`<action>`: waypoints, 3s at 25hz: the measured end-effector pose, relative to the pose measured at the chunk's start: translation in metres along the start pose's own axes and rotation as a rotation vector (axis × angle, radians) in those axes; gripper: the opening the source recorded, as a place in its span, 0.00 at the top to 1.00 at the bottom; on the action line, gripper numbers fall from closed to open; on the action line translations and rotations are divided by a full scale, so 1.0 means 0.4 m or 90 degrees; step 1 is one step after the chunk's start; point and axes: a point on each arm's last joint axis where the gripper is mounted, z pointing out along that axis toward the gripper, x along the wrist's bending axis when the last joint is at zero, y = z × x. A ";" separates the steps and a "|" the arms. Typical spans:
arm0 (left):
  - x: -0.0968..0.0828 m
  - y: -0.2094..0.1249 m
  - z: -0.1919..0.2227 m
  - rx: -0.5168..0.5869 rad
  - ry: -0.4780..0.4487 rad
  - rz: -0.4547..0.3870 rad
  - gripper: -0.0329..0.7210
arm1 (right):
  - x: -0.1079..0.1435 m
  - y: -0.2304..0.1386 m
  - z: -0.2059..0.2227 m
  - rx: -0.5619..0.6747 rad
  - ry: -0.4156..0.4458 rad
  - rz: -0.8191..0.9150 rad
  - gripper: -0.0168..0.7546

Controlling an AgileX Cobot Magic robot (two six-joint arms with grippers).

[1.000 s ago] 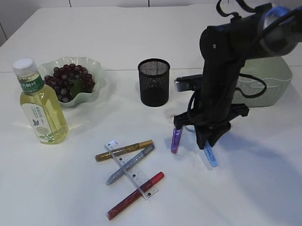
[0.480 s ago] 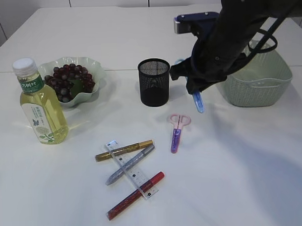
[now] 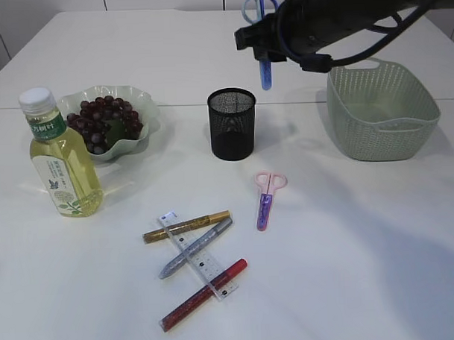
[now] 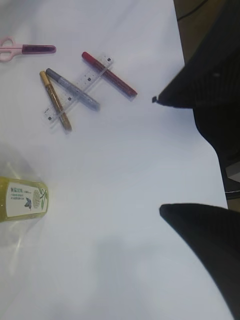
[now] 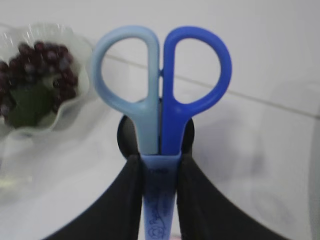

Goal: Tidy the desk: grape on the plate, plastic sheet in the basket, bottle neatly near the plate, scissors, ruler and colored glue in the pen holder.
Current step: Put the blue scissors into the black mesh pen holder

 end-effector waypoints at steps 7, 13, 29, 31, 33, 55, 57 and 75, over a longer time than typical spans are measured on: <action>0.000 0.000 0.000 0.000 0.000 0.000 0.37 | 0.002 0.019 0.052 -0.125 0.010 -0.001 0.75; 0.000 0.000 0.000 0.000 0.000 0.000 0.37 | 0.001 -0.002 0.122 -0.183 0.015 -0.002 0.75; 0.001 0.000 0.000 0.000 0.002 0.001 0.38 | -0.002 -0.051 0.261 -0.158 0.013 -0.019 0.75; 0.001 0.000 0.000 0.000 0.003 0.001 0.39 | -0.003 -0.055 0.265 -0.155 0.013 -0.021 0.75; 0.001 0.000 0.000 0.000 0.003 0.001 0.39 | -0.003 -0.058 0.268 -0.153 0.013 -0.021 0.75; 0.001 0.000 0.000 0.000 0.003 0.001 0.39 | -0.004 -0.068 0.283 -0.103 0.008 -0.010 0.55; 0.001 0.000 0.000 0.000 0.003 0.001 0.39 | -0.003 -0.053 0.279 -0.105 0.009 -0.007 0.53; 0.001 0.000 0.000 0.000 0.004 0.001 0.39 | 0.026 0.107 0.093 0.103 0.038 0.059 0.52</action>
